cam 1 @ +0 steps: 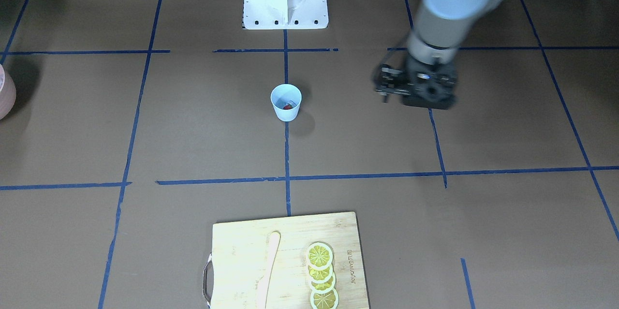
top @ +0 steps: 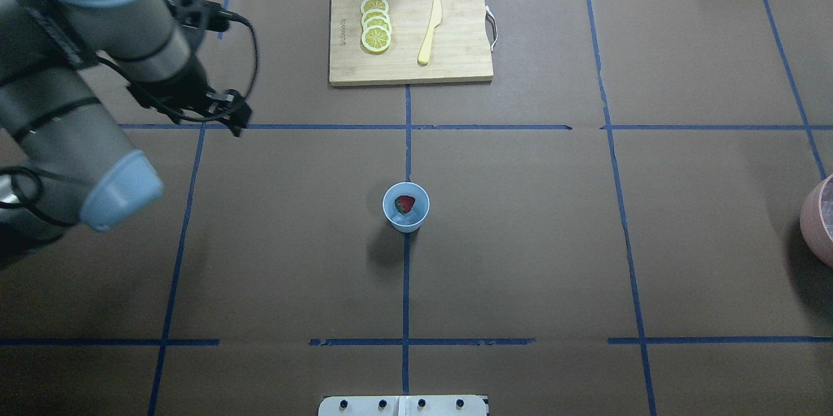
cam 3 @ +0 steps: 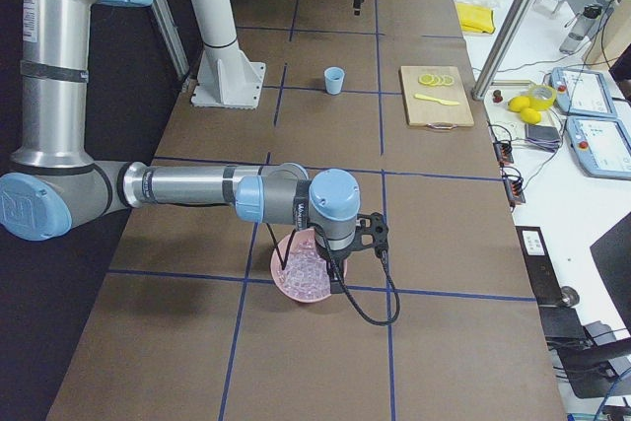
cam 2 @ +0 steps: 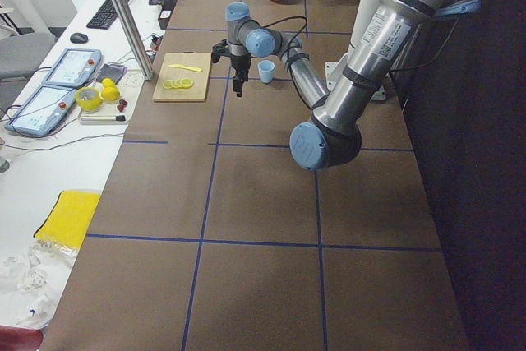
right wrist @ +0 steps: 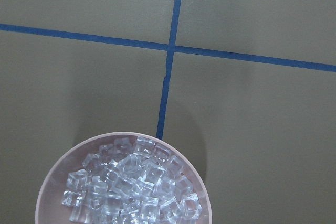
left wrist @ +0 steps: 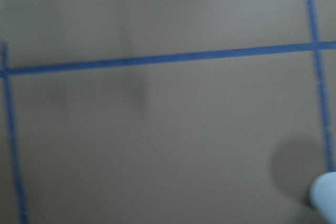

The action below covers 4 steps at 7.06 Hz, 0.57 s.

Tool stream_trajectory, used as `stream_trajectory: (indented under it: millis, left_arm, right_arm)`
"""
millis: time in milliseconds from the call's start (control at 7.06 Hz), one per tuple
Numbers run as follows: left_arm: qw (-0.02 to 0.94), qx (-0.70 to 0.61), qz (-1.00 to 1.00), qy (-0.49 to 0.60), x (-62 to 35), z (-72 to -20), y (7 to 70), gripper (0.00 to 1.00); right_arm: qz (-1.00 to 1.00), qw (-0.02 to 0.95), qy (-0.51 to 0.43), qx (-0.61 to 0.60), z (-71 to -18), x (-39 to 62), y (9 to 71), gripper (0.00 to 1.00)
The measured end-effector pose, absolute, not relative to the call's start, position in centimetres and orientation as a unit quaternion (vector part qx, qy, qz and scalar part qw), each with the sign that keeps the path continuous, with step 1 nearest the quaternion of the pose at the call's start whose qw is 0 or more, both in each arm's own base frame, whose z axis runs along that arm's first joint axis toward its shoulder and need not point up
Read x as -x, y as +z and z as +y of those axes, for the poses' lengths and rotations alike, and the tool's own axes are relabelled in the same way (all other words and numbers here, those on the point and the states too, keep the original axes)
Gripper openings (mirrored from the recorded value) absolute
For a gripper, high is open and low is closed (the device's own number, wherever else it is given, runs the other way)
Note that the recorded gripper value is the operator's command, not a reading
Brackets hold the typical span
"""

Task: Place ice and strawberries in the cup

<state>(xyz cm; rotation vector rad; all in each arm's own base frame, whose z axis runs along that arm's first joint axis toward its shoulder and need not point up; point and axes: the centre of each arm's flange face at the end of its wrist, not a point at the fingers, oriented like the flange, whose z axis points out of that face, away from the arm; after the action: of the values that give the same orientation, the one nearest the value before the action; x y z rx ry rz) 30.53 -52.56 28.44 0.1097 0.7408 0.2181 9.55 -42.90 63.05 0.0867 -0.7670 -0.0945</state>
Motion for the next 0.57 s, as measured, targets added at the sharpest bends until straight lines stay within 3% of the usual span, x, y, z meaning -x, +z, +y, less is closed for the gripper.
stream_trajectory:
  millis: [566]
  left_arm:
    - [0.918,-0.056,0.35,0.178,-6.1,-58.9,47.3,1.0]
  right_arm:
    - [-0.374,0.925,-0.047,-0.043,-42.9,-9.5,63.1,1.0]
